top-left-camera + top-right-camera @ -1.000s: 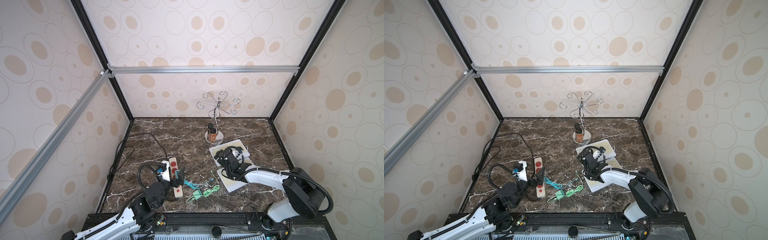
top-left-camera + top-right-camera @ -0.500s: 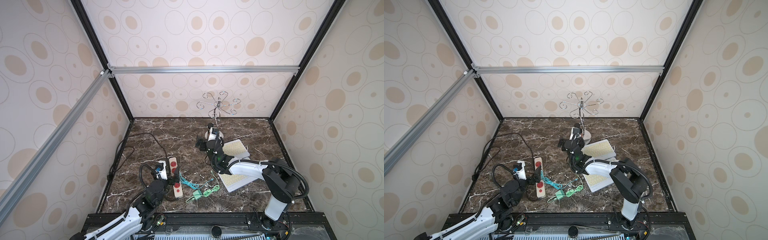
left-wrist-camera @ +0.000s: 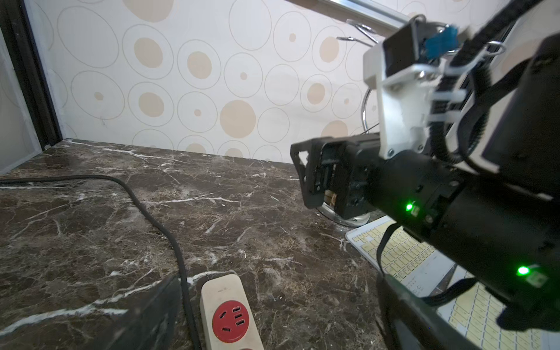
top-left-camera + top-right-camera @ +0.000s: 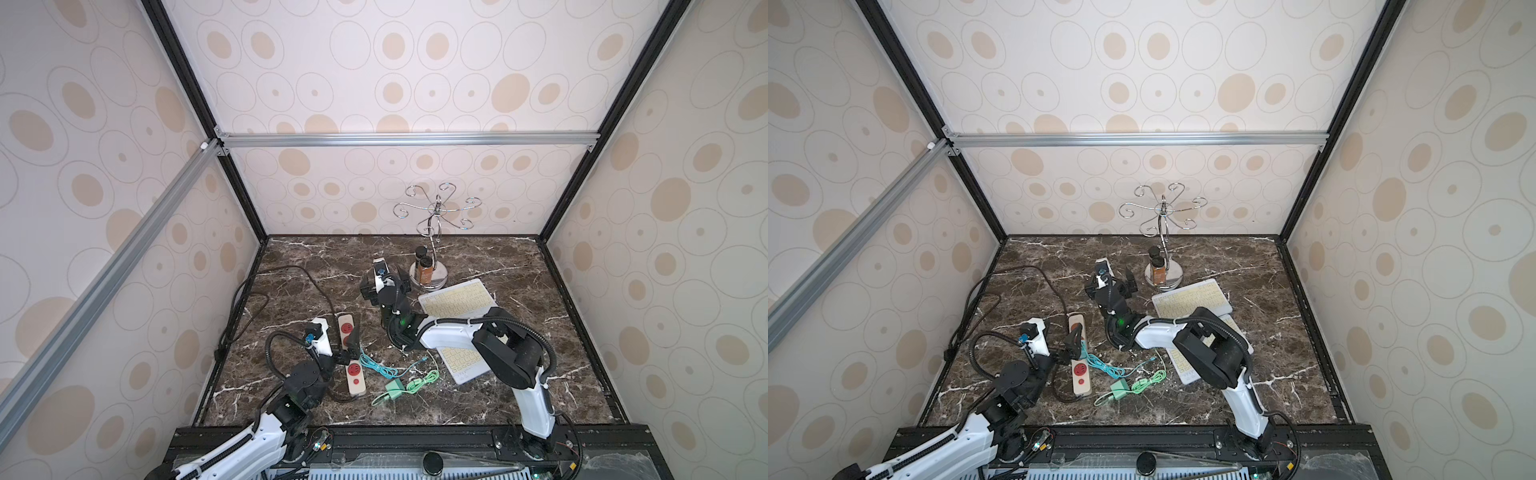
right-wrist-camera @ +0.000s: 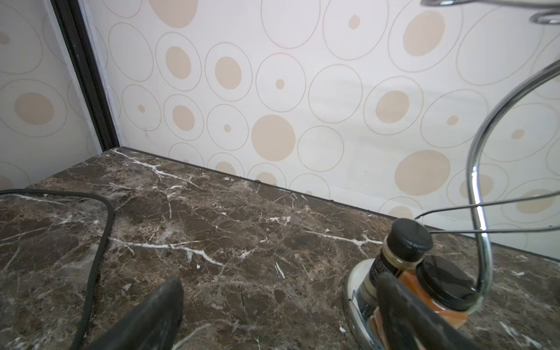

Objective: Unplug the wireless keyboard
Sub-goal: Remove the plug from the socket.

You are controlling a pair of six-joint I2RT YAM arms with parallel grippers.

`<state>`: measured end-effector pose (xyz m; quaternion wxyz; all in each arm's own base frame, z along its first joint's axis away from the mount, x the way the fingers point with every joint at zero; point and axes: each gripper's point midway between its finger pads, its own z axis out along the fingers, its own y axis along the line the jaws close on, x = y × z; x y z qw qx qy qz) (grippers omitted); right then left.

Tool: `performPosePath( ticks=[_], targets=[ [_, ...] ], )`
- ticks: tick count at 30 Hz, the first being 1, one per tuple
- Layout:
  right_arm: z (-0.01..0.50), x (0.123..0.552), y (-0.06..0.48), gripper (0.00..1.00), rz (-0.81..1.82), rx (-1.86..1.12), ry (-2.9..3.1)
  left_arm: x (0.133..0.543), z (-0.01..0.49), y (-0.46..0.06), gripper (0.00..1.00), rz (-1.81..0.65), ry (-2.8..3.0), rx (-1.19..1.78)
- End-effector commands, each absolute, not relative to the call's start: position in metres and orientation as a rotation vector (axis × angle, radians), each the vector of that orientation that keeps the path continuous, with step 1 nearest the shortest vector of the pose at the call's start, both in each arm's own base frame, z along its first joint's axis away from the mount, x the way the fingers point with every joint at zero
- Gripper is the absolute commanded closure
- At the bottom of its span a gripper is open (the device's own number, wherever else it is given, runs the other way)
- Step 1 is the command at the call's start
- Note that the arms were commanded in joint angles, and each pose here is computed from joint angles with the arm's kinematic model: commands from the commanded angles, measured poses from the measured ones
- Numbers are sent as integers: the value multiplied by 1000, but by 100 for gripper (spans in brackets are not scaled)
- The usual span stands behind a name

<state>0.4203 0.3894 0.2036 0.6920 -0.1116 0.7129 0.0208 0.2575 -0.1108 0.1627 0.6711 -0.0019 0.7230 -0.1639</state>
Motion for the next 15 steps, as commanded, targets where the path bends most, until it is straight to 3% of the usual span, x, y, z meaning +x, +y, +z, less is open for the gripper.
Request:
performPosePath(
  ticks=[1,8,12,15],
  targets=[
    [245,408,375,0,23,-153,1533,262,140,-96,0,-325,1720,-103],
    [220,380,343,2,193,38,1832,288,141,-85,0,-380,1794,-193],
    [194,358,351,20,336,38,2019,302,136,-86,0,-415,1837,-229],
    [181,337,359,29,407,24,2144,309,130,-81,3,-413,1863,-281]
  ],
)
